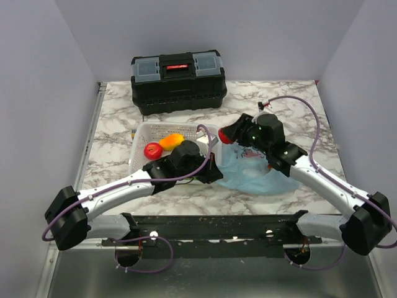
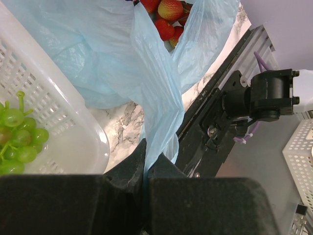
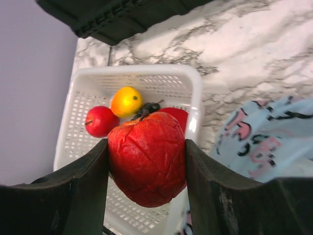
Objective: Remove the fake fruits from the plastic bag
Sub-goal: Place the fake fruit in the bin.
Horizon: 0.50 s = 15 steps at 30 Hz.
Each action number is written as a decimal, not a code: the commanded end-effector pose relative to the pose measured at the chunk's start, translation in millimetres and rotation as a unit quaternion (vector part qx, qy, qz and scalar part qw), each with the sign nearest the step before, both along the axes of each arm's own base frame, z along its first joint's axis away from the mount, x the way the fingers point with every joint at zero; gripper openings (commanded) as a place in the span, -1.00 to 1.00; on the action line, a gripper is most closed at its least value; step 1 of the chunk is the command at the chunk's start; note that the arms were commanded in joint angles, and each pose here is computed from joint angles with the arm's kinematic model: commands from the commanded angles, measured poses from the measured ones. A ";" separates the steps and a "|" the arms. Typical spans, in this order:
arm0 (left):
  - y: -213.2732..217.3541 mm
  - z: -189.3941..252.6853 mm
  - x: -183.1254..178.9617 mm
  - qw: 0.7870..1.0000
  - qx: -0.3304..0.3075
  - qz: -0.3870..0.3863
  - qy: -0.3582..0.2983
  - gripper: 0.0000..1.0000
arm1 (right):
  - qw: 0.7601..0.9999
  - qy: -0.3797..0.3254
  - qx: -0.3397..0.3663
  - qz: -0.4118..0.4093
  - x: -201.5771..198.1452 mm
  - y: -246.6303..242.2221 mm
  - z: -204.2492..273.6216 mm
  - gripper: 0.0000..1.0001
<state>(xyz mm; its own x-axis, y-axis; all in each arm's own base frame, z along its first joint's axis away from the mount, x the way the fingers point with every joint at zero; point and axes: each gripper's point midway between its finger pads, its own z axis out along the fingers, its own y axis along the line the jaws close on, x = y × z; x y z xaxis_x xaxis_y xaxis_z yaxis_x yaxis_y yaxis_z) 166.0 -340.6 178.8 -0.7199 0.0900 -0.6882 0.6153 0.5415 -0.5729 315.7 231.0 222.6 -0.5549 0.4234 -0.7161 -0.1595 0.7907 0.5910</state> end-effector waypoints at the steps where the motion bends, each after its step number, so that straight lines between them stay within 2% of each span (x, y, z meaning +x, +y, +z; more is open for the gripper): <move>1: 1.4 6.1 -4.4 1.000 -0.011 -0.007 -0.004 -1.00 | 0.996 -0.025 0.043 0.078 5.1 36.0 29.4 -0.99; 15: 2.7 7.2 -4.2 1.000 -0.011 -0.004 -0.004 -1.00 | 0.977 0.057 0.056 0.199 18.6 100.7 -8.1 -0.99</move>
